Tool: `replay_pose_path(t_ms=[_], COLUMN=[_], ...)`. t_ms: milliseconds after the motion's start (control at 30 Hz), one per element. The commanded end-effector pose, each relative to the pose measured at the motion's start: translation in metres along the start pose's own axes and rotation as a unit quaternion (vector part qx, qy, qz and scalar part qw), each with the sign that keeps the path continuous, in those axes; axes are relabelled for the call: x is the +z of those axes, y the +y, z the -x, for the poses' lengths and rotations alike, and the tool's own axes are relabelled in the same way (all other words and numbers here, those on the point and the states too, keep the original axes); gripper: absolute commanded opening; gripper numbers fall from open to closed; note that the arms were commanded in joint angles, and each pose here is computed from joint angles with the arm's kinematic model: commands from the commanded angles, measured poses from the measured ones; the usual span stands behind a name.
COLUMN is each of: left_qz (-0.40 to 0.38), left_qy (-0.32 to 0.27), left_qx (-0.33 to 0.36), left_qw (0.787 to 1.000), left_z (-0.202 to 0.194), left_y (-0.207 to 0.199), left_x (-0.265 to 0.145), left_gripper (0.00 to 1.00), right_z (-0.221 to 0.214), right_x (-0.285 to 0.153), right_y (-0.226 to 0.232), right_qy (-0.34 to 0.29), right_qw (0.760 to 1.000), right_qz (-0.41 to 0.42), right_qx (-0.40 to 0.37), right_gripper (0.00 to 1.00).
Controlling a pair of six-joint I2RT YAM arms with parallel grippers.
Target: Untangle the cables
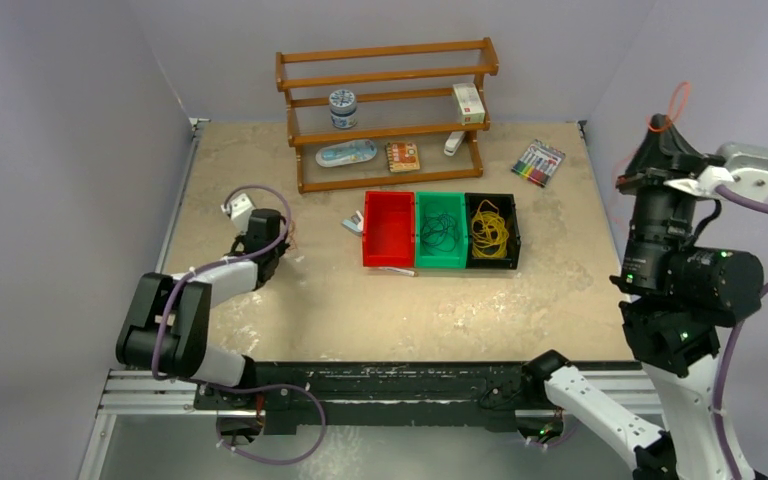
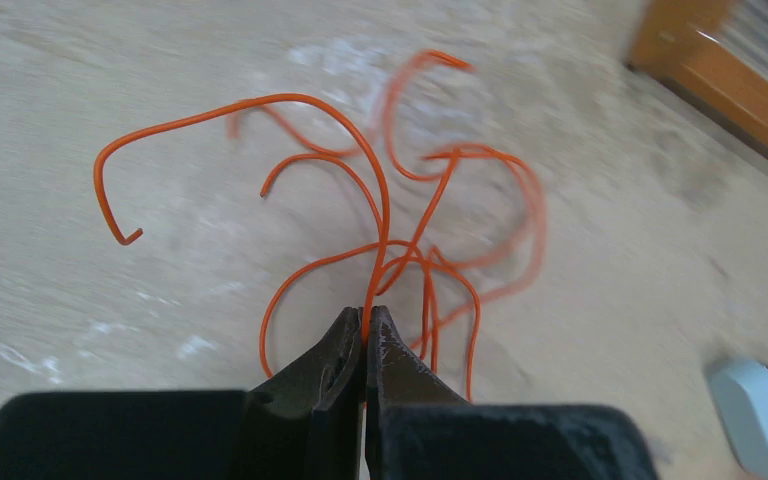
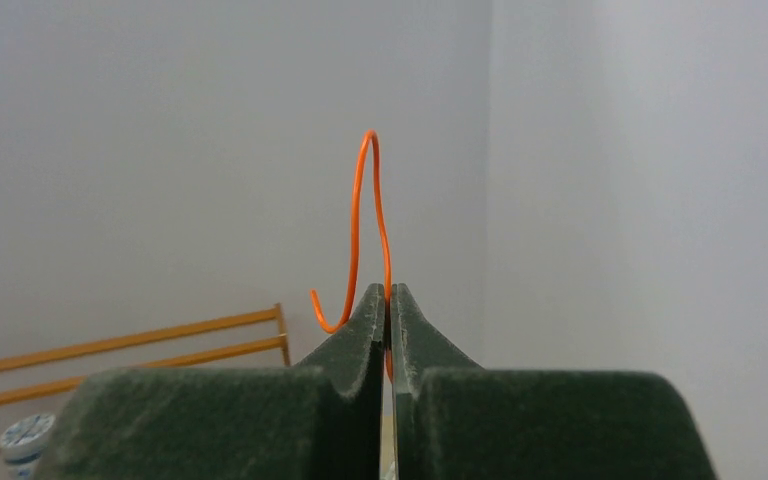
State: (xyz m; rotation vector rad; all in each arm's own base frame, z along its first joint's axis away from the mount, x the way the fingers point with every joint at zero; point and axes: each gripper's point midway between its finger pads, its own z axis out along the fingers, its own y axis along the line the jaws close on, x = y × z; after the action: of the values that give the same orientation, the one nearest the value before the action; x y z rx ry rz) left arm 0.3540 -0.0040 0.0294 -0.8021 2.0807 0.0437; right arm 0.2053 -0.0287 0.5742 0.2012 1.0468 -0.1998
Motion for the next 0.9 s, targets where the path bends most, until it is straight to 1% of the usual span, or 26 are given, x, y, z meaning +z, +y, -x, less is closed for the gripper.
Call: replay_pose_path(t_ms=[0,100,133,167,267,367,400,467,533,633,767,867], left_qz=[-0.041,-0.046,-0.047,-0.048,-0.046,-0.045,-0.046,-0.047,-0.052,-0.066,-0.098,-0.131], left_qy=[-0.024,-0.014,-0.012,-0.010,-0.013,-0.024,-0.028,-0.035,-0.045,-0.060,-0.063,-0.060], left_qx=[0.029,0.024,0.022,0.021,0.016,0.011,0.010,0.006,-0.001,-0.010,-0.005,0.002], left_qw=[0.998,0.999,0.999,0.999,0.999,0.999,0.998,0.998,0.998,0.996,0.993,0.990], left_z=[0.006,-0.004,-0.005,-0.007,-0.004,0.007,0.011,0.020,0.031,0.044,0.053,0.055], left_y=[-0.028,-0.024,-0.022,-0.020,-0.015,-0.014,-0.015,-0.017,-0.020,-0.025,-0.037,-0.048], left_x=[-0.028,-0.037,-0.040,-0.043,-0.051,-0.060,-0.062,-0.068,-0.075,-0.086,-0.096,-0.102], left_gripper=[0.00,0.00,0.03,0.08,0.28,0.41,0.50,0.56,0.60,0.62,0.62,0.62], right_z=[0.002,-0.002,-0.003,-0.005,-0.007,-0.010,-0.010,-0.010,-0.011,-0.008,-0.007,-0.009], right_x=[0.007,0.008,0.009,0.009,0.010,0.012,0.012,0.014,0.015,0.016,0.017,0.015], right_y=[0.042,0.044,0.044,0.044,0.047,0.053,0.055,0.058,0.062,0.073,0.100,0.123], right_qy=[-0.010,-0.010,-0.009,-0.008,-0.006,-0.003,-0.003,-0.002,-0.001,-0.002,-0.002,0.001], right_qw=[0.996,0.996,0.996,0.996,0.996,0.995,0.995,0.994,0.993,0.990,0.979,0.967], right_qz=[0.092,0.091,0.089,0.089,0.092,0.100,0.102,0.108,0.117,0.141,0.200,0.252], right_qx=[0.014,0.014,0.014,0.015,0.016,0.018,0.019,0.021,0.021,0.022,0.028,0.037], right_gripper=[0.00,0.00,0.00,0.00,0.00,0.00,0.00,0.00,0.00,0.00,0.00,0.00])
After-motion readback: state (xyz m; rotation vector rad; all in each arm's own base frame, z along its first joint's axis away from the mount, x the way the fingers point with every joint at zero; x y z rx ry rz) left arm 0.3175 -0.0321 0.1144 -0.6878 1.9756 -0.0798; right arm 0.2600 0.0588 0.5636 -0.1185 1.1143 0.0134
